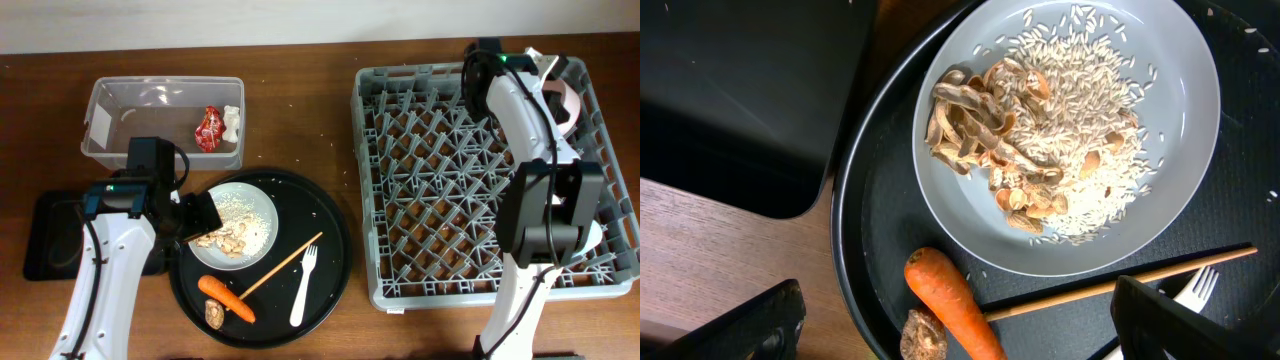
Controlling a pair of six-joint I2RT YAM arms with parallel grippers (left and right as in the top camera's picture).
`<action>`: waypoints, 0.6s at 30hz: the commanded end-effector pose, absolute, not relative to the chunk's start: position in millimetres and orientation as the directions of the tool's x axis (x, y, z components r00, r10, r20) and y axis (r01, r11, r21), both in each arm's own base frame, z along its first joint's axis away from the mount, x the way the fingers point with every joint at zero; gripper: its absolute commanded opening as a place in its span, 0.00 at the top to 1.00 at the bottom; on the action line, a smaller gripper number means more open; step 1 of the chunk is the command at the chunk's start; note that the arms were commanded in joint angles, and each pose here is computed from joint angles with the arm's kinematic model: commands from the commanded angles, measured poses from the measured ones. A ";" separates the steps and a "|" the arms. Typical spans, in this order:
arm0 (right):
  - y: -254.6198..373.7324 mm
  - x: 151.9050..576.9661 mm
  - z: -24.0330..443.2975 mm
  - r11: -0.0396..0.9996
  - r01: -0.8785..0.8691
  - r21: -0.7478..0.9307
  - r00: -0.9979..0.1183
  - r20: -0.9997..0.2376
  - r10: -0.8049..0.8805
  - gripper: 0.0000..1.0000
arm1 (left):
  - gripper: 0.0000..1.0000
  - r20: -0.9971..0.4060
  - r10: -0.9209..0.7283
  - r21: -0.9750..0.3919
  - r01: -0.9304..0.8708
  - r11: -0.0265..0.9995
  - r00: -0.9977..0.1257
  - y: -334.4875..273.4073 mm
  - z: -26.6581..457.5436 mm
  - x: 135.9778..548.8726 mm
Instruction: Sort waste into correct bins and load items into the dishwasher rack
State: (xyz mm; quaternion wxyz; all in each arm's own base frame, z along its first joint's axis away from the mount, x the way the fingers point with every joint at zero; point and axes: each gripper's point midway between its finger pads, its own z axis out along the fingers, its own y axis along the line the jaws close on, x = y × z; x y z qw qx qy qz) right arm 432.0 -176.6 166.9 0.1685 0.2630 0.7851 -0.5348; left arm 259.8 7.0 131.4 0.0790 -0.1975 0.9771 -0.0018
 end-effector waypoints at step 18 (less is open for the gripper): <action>-176.4 432.4 197.7 0.189 0.605 -0.774 -0.796 -0.585 0.153 0.96 | 0.03 -0.161 -0.398 -0.051 -0.395 0.917 -0.903 6.2 131.9 263.5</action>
